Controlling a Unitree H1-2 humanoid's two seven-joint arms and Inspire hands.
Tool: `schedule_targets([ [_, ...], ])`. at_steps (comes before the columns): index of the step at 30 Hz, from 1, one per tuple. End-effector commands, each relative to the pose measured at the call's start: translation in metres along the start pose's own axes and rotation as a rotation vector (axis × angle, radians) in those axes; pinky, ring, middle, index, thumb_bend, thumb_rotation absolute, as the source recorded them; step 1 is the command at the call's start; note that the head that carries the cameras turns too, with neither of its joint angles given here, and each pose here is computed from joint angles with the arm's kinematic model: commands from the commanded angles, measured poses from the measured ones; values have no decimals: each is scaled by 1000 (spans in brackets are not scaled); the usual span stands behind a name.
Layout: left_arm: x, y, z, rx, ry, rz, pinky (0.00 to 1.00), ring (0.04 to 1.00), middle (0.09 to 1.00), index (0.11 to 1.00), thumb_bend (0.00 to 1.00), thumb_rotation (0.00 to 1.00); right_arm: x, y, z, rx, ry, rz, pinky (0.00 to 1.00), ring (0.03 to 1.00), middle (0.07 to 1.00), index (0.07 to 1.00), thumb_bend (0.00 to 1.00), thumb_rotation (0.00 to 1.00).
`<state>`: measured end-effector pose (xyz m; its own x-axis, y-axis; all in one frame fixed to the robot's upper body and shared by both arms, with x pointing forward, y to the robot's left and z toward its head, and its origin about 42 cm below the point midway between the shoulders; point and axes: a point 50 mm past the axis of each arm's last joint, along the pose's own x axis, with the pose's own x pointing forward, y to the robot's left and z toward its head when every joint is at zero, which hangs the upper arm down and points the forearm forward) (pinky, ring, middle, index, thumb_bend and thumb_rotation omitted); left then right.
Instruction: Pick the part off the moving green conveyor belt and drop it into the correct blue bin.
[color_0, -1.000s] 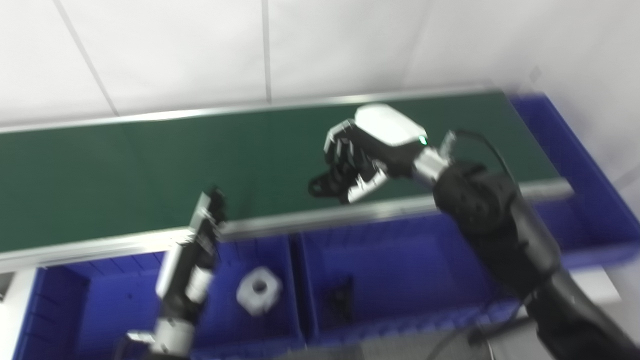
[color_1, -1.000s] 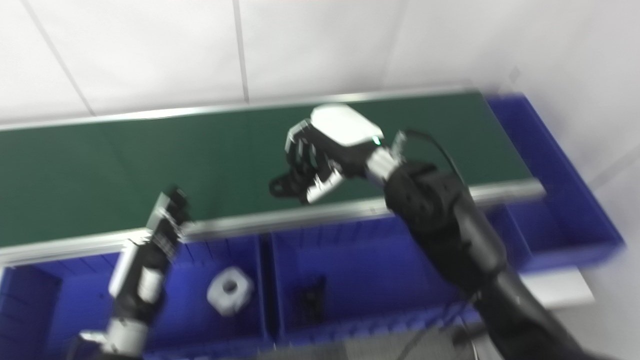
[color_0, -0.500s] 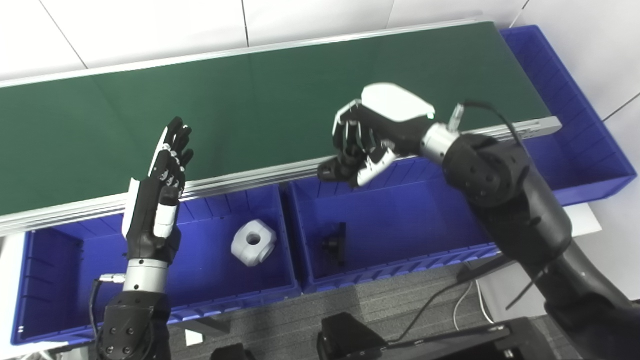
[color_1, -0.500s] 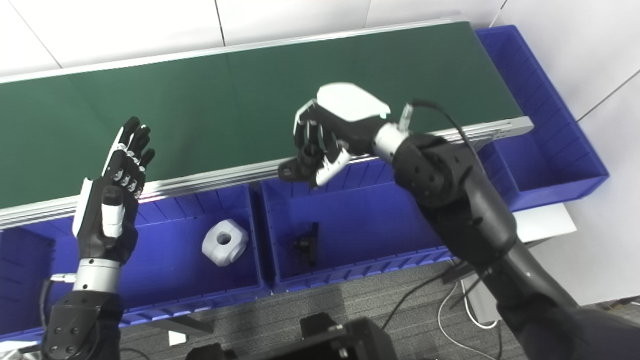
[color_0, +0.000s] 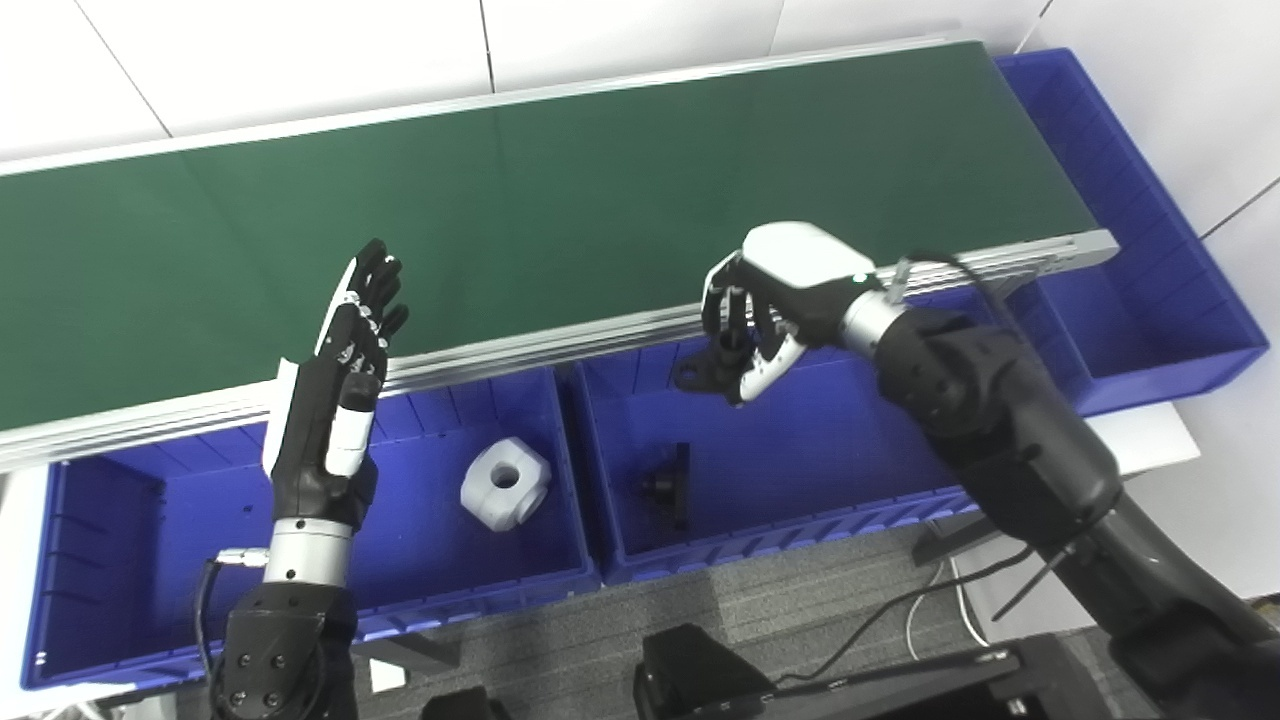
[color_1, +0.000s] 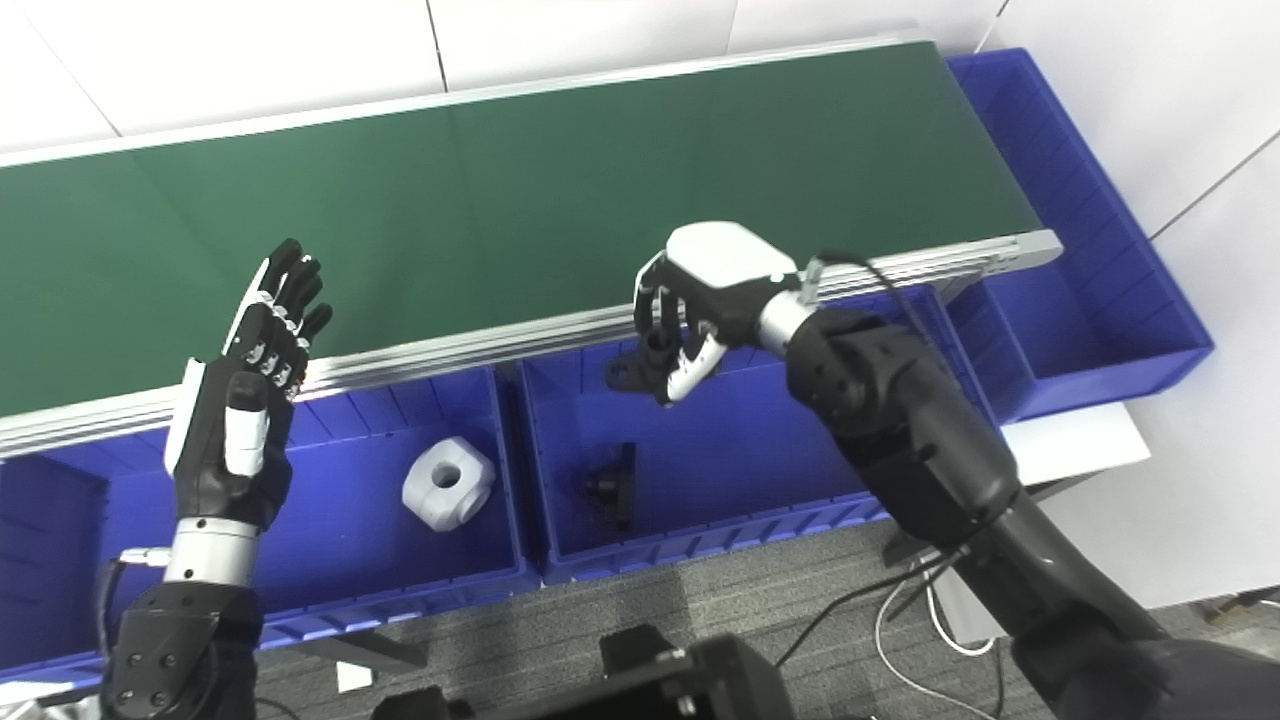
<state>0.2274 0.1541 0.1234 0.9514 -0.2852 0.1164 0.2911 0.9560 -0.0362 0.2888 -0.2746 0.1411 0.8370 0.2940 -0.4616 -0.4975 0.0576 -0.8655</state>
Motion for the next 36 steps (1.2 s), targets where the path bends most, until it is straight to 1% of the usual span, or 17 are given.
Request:
schedule_targets([
  [1,2,-2,14,3,-59,-4,949,981,956,953,951,912,7,-5,0,-101,-32,-47,244,373,450,531,513,0],
  [4,2,-2,15,0,-59,-1,941,978,954,951,954,909,18,4,1,-201,-21,-28,235,376,455,532,513,0],
  [7,2,-2,16,-1,-64,1,932,975,954,951,953,908,25,8,1,-297,-11,6,256,373,465,540,512,0],
  [15,1,0,15,2,-67,2,955,987,959,951,942,910,30,15,2,-411,1,45,317,399,479,502,519,0],
  [17,2,0,15,2,-69,0,947,984,957,949,940,908,30,18,2,-449,3,48,317,395,478,511,518,0],
  [19,2,0,15,2,-72,-2,958,986,957,952,936,911,30,20,2,-490,11,54,287,380,470,537,513,0],
  [21,2,0,16,5,-74,-2,961,983,953,949,934,912,29,20,2,-530,17,63,265,377,464,535,514,0],
  [23,2,-1,16,4,-74,-2,963,985,953,949,934,913,29,20,2,-553,20,67,294,391,453,507,527,4],
  [26,2,-1,16,5,-70,1,958,983,952,949,941,912,29,20,2,-543,32,82,321,420,459,502,529,8],
  [27,2,-1,17,5,-69,1,953,983,953,950,946,912,29,20,2,-539,35,88,339,444,514,555,806,162],
  [28,2,-1,17,4,-68,2,952,983,954,950,947,912,28,20,2,-533,41,99,345,452,533,573,900,215],
  [29,2,-2,17,3,-68,2,950,984,955,950,949,909,28,20,2,-529,45,107,362,469,550,586,950,268],
  [31,2,-2,17,3,-69,1,955,986,956,951,949,910,28,19,3,-517,55,119,401,511,590,605,993,343],
  [32,2,-2,17,4,-71,0,957,986,956,951,946,913,28,18,3,-519,63,133,499,586,659,650,999,406],
  [33,3,-2,17,4,-71,0,957,985,955,951,945,913,28,18,3,-520,69,144,519,600,672,659,1000,417],
  [35,3,-2,17,5,-72,0,957,985,955,952,944,914,27,17,3,-506,74,162,611,669,727,697,1000,463],
  [36,3,-2,18,5,-72,1,955,984,954,952,942,915,27,16,3,-498,74,168,717,745,787,739,1000,507],
])
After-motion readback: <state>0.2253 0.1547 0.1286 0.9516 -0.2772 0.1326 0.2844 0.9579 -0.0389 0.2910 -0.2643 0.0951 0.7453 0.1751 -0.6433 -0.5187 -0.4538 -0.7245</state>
